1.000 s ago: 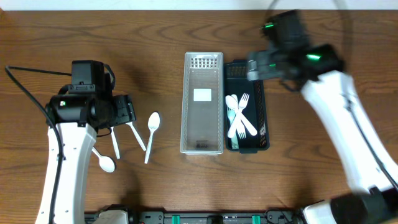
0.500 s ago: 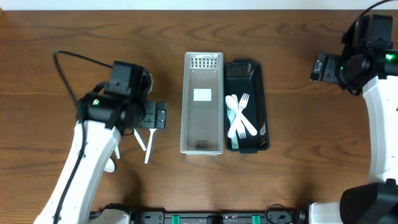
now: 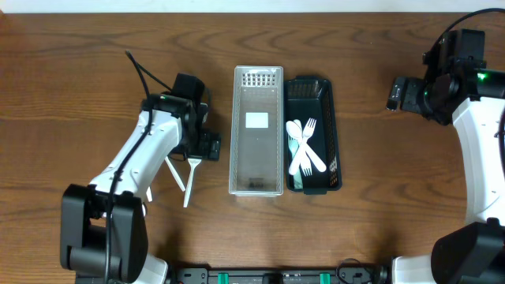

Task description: Pack container

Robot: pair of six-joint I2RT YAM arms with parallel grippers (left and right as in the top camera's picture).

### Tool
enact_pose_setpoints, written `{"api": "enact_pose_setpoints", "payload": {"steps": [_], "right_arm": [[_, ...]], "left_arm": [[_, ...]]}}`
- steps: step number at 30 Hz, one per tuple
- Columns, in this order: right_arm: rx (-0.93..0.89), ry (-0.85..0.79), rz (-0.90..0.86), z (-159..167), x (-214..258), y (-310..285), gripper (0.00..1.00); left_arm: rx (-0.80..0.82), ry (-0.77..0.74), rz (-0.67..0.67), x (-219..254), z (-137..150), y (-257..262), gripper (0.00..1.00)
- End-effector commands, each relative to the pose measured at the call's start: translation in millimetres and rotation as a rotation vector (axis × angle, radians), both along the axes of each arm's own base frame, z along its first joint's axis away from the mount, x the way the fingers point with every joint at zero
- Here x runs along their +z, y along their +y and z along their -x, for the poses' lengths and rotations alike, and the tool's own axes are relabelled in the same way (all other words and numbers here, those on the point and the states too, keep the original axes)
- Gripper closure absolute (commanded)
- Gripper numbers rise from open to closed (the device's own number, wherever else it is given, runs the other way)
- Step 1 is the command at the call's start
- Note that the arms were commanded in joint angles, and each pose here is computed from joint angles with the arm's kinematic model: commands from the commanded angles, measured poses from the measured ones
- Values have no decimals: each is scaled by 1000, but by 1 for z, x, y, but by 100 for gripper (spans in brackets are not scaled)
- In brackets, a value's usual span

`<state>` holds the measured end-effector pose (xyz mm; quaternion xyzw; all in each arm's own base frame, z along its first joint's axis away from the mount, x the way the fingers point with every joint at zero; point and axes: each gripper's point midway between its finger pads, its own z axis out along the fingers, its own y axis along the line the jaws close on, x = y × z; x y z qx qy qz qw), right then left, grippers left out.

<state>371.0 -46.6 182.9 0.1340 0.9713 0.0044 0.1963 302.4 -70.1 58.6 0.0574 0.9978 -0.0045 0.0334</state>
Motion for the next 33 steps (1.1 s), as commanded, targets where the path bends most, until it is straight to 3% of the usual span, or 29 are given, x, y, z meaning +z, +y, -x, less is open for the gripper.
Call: {"api": "enact_pose_setpoints", "payload": {"steps": [1,13,33], "right_arm": [[13,4,1,1,-1,0,1],[13,5,1,1,-1,0,1],[13,4,3,1,-1,0,1]], "left_arm": [[-8,32,-19,-19,12,7,2],[40,65,-25,-63,39,27,2],[12,29,-42,-55,31,28,1]]}}
